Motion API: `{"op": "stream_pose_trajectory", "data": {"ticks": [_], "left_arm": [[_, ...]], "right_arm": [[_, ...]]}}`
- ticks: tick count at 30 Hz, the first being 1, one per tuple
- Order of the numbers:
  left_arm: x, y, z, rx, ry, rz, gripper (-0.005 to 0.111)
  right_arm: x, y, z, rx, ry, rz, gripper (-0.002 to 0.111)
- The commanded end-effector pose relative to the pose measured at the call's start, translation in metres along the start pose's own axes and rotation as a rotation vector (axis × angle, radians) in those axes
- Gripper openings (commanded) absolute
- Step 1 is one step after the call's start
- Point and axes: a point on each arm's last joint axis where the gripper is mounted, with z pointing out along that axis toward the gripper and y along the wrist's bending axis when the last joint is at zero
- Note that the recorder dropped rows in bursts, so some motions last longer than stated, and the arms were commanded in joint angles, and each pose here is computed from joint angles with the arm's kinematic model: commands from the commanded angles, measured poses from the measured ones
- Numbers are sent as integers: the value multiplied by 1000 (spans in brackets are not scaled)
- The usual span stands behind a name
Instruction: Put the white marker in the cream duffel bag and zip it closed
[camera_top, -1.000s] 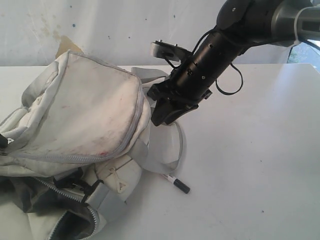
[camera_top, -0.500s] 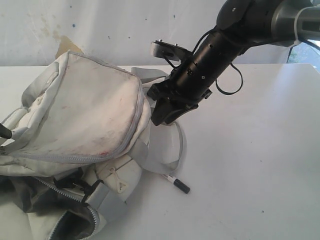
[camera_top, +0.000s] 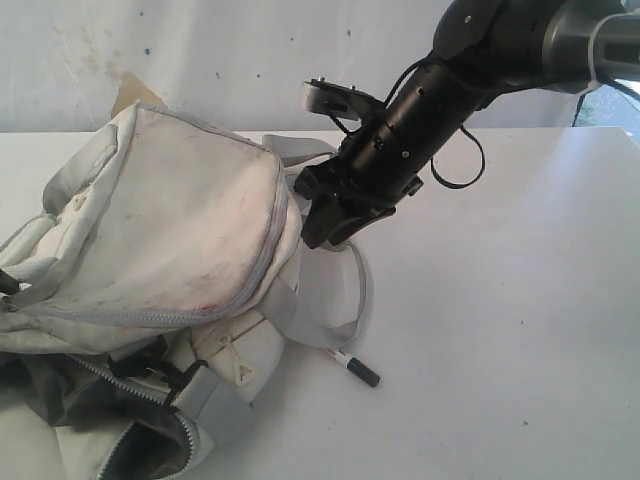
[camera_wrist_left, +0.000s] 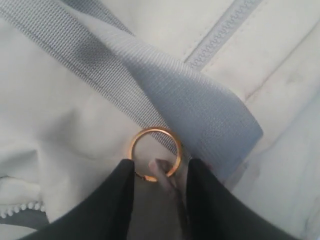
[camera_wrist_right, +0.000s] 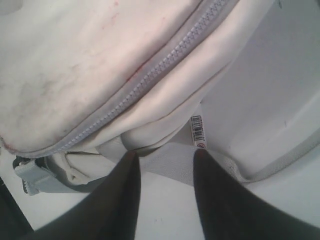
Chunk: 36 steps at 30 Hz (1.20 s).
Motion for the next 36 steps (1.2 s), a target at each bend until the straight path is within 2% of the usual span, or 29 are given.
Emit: {"op": "stream_pose_trajectory", "data": {"ticks": [1, 5, 10, 14, 17, 19, 20, 24, 26, 27, 31, 33, 36], "left_arm": [[-2, -1, 3, 45, -40, -22, 36], [0, -4, 3, 80, -22, -3, 31], [0, -4, 3, 78, -30, 56, 0], [-2, -5, 2, 74, -48, 90, 0], [-5, -15, -10, 87, -96, 190, 0], [-5, -27, -26, 95, -156, 296, 0], [-4, -36, -39, 97, -207, 390, 0], [9, -55, -64, 133, -323, 588, 0], [19, -66, -70, 219, -323, 683, 0], [26, -72, -73, 264, -321, 768, 0], [57, -95, -63, 311, -239, 1237, 0], [65, -100, -56, 311, -203, 1362, 0], [73, -103, -46, 260, -144, 1489, 0]], "right_arm": [[-1, 1, -5, 3, -14, -8, 34], [-1, 1, -5, 3, -14, -8, 34], [-1, 1, -5, 3, -14, -8, 34], [0, 2, -5, -5, -1, -8, 34], [0, 2, -5, -8, 4, -8, 34], [0, 2, -5, -8, 4, -8, 34], [0, 3, -5, -8, 4, -9, 34], [0, 6, -11, -2, -14, -18, 34], [-1, 8, -14, -1, -21, -23, 34], [-1, 9, -16, 3, -29, -25, 33], [-1, 9, -17, 2, -34, -25, 32], [-1, 9, -17, 2, -34, -25, 32], [-1, 10, -17, -1, -27, -38, 32]]}}
